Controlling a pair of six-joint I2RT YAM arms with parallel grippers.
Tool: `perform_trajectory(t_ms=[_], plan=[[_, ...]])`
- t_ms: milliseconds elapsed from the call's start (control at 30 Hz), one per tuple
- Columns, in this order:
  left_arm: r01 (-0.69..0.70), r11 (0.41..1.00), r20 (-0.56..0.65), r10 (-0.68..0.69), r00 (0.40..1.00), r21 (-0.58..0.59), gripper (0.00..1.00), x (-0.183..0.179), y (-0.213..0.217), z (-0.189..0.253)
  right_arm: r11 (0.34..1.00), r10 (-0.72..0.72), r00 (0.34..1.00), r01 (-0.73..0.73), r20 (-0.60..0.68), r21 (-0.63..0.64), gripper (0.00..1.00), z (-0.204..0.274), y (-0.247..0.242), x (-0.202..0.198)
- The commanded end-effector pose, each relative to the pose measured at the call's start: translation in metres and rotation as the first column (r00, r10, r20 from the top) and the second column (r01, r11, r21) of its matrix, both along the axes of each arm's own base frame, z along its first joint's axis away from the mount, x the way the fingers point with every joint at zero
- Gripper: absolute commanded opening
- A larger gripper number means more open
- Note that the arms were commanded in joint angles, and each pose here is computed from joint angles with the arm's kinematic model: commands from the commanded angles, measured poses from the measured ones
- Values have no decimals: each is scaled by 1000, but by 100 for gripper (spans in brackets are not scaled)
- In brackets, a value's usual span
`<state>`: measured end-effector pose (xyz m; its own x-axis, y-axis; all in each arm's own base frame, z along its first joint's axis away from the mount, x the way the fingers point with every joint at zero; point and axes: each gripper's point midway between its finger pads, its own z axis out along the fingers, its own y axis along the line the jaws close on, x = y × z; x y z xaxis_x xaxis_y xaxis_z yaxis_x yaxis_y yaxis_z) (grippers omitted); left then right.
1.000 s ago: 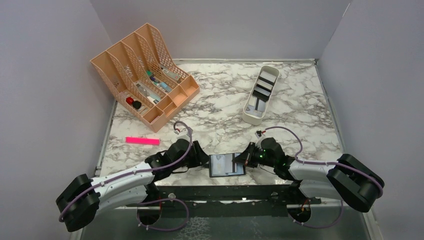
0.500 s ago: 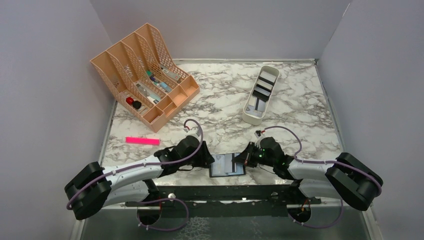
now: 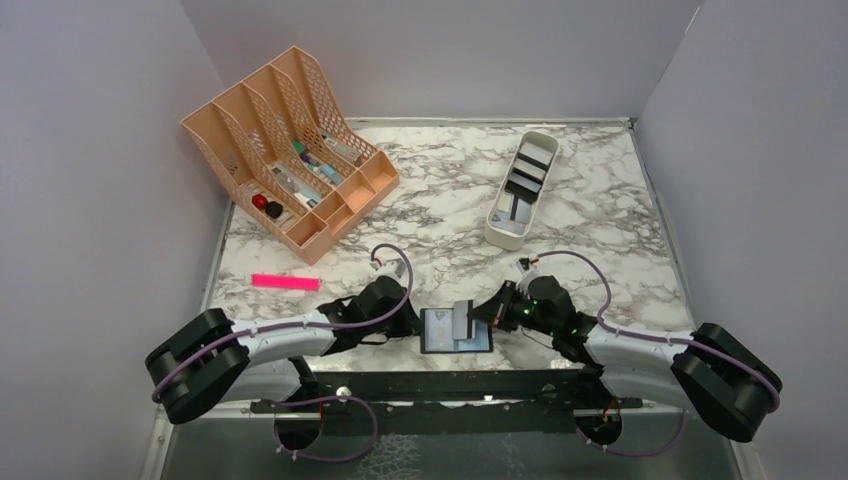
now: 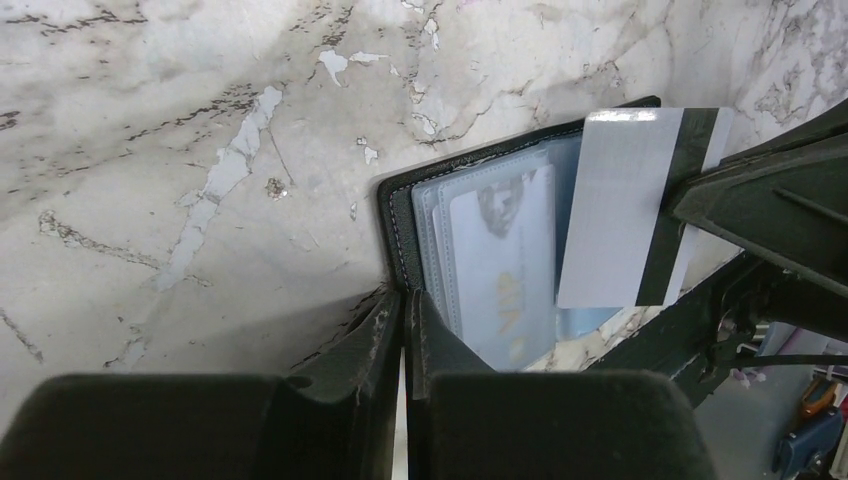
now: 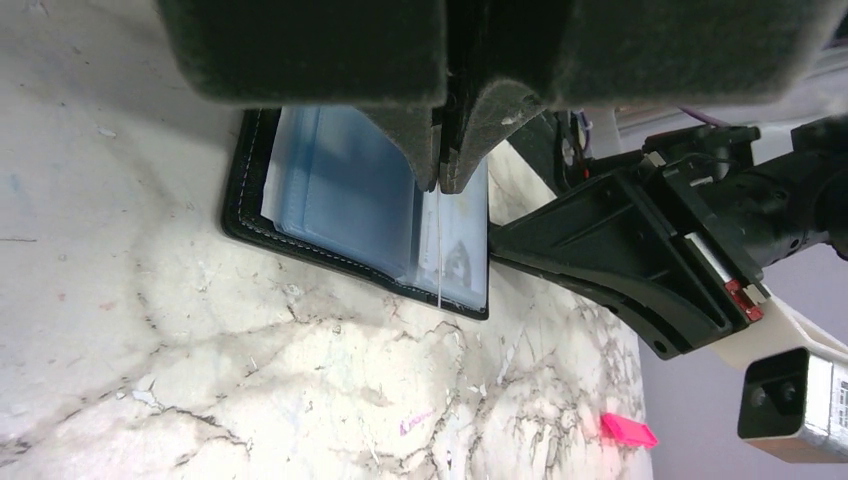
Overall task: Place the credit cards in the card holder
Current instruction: Insert the credit card into the card holder.
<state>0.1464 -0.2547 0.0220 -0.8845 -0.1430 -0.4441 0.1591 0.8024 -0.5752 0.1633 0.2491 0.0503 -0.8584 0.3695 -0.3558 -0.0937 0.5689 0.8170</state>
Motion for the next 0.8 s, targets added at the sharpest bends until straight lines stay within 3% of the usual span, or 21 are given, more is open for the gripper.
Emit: perform_trajectory(t_ms=[0, 767], plan=[[-19, 997, -28, 21, 999, 74, 9, -9, 19, -22, 998, -36, 999, 38, 35, -50, 1, -7, -10, 4], [-21, 997, -52, 25, 998, 78, 8, -13, 20, -29, 1000, 5, 1000, -5, 16, 16, 1, -13, -2, -5]])
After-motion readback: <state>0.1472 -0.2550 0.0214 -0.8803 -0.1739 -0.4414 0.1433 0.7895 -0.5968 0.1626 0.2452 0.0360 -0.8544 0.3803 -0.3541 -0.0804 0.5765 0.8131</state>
